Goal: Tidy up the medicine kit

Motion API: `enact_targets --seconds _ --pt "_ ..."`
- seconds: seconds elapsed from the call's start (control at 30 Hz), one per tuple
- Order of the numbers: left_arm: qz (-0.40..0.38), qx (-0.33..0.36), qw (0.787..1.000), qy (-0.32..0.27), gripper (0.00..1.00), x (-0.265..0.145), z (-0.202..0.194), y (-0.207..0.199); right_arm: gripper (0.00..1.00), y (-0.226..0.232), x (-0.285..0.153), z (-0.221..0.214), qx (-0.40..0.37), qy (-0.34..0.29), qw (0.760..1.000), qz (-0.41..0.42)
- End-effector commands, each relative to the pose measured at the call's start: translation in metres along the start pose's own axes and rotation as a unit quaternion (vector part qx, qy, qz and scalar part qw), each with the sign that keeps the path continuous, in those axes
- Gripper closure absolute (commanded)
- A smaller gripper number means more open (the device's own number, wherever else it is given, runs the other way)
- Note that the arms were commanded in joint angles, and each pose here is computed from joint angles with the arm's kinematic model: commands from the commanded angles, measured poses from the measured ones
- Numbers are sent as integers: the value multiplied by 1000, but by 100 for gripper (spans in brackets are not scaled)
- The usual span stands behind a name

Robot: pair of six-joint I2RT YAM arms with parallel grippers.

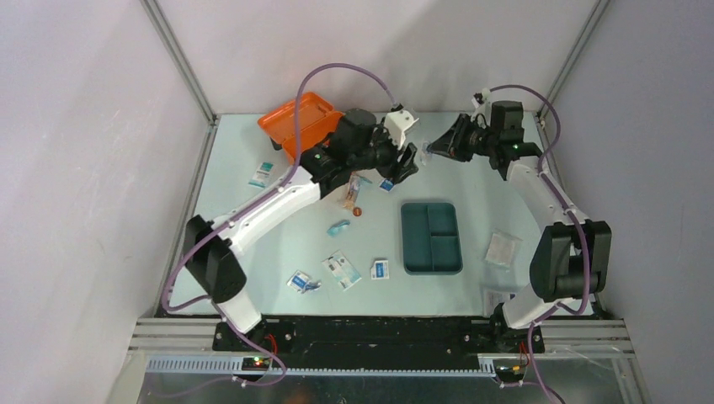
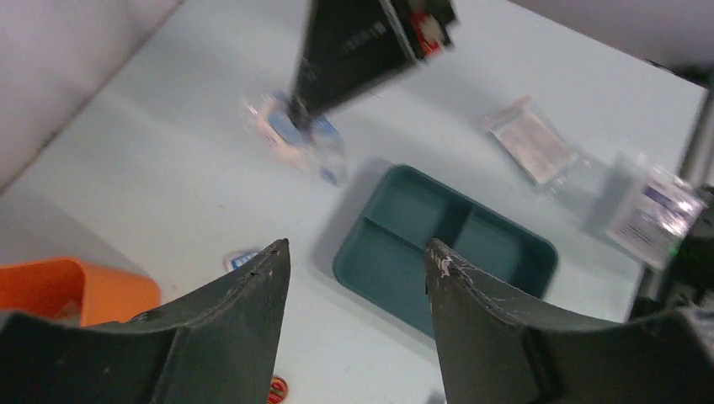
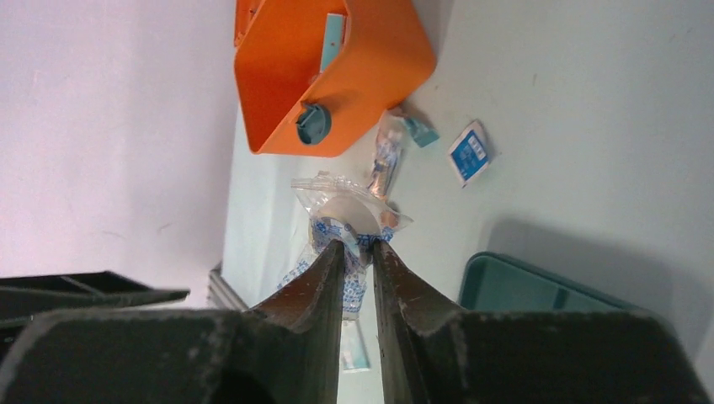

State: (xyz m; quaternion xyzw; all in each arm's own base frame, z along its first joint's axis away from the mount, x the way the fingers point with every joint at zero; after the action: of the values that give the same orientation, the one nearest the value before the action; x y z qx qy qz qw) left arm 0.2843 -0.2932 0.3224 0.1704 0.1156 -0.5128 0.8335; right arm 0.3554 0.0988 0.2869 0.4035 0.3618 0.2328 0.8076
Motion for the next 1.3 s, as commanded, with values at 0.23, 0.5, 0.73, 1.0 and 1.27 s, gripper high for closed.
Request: enact_targets --seconds 0.23,0.5,0.73,1.0,1.27 --pt "97 -80 992 -2 32 48 12 23 76 22 -14 0 42 -12 997 71" --pt "66 -124 990 -5 40 65 11 18 76 21 -15 1 51 -14 995 82" --pt "39 -126 991 -10 81 67 12 16 76 19 -14 1 58 -7 995 86" --pt "43 -122 992 -7 100 57 6 26 44 10 -28 9 54 -24 996 72" --pt "89 -147 985 -13 100 -9 -26 105 32 -29 -80 15 68 -87 994 4"
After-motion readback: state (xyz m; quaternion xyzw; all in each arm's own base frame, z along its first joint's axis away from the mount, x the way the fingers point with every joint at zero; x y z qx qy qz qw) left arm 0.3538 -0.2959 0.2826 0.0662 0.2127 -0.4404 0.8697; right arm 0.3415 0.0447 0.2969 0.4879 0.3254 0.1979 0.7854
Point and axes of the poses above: each gripper's point midway between its finger pads, its own x axis out along the fingers, its own y axis along the line the jaws close on, z = x × y, the point moved 10 cm from there along -x, back along the fingers, and after that the axes turned 12 degrees about x, right-handed, at the moved point
